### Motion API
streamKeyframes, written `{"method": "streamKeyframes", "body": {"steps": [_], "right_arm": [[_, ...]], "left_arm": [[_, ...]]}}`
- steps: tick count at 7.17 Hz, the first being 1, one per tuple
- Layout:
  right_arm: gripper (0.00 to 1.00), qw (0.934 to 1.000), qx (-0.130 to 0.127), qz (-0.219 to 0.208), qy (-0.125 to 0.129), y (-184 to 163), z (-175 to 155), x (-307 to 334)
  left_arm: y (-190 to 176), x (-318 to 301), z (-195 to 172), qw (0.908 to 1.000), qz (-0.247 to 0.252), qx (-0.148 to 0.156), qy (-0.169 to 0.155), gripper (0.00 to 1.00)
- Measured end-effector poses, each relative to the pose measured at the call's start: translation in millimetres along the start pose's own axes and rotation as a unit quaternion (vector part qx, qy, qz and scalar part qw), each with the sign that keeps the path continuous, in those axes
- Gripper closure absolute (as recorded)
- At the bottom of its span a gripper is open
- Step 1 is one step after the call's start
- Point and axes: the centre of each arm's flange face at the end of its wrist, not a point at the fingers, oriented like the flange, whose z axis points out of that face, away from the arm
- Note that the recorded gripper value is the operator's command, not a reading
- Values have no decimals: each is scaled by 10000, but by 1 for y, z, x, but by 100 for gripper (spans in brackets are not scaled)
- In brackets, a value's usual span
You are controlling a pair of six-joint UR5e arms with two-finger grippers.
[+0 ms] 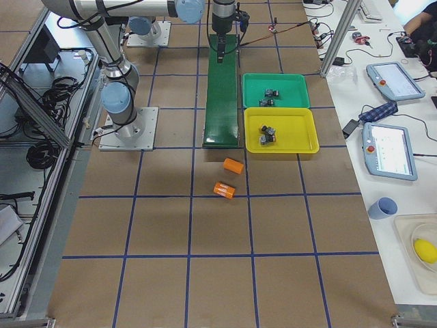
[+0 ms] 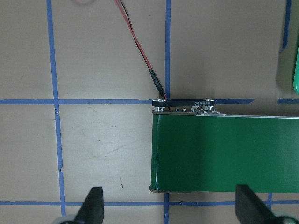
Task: Sort buttons by color to trays
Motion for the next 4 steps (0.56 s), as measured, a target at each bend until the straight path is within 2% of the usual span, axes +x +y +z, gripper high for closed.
{"method": "streamKeyframes", "body": {"steps": [2,4], "right_arm": [[0,10000,40,0,-72,0,-2,-1],[0,9997,61,-1,-254,0,-4,-5]], "left_arm": [[0,0,-1,10000,0,5,0,0],[0,0,-1,10000,0,6,0,0]]}}
